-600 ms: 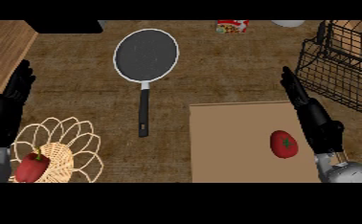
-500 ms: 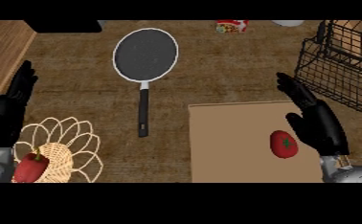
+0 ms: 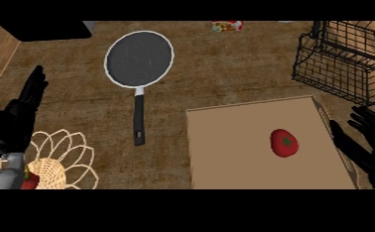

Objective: Pick the tomato from the tray and place it in the tiered basket

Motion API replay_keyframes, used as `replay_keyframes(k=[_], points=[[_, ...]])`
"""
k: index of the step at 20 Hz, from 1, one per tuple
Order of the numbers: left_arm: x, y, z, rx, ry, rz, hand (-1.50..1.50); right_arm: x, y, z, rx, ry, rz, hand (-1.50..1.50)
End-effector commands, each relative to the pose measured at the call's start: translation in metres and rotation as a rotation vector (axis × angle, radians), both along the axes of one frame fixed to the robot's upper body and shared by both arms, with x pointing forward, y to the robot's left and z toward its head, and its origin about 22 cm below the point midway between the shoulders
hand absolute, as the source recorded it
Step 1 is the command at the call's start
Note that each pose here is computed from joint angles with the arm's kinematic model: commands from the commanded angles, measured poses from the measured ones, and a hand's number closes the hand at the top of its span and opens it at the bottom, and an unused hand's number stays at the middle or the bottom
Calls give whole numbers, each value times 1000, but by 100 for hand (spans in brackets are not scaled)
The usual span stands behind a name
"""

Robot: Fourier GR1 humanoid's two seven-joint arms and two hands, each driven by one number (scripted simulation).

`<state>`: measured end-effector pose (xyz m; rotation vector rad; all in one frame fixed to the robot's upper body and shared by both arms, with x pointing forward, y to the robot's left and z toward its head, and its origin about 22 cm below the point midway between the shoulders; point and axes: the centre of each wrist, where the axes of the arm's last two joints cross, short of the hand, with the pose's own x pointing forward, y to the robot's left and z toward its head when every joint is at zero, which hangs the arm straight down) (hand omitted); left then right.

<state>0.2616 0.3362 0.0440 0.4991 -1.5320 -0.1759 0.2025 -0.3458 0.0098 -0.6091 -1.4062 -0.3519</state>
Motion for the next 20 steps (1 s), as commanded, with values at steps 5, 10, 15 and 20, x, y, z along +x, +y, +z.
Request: replay_keyframes(k=[5,10,15,20], points=[[9,-37,-29,-18,33,-41,0,-79,-18,58,-102,110,-83,-150],[20,-50,-5,-8,7,-58,0,-76,-13,75,-251,409,159,-150],[10,-45,-17,-6,20,-102,0,-48,-10,131,-304,589,243,-150],[28,-42,-13,-3,18,-88,0,-18,-2,157,-292,658,198,-150]])
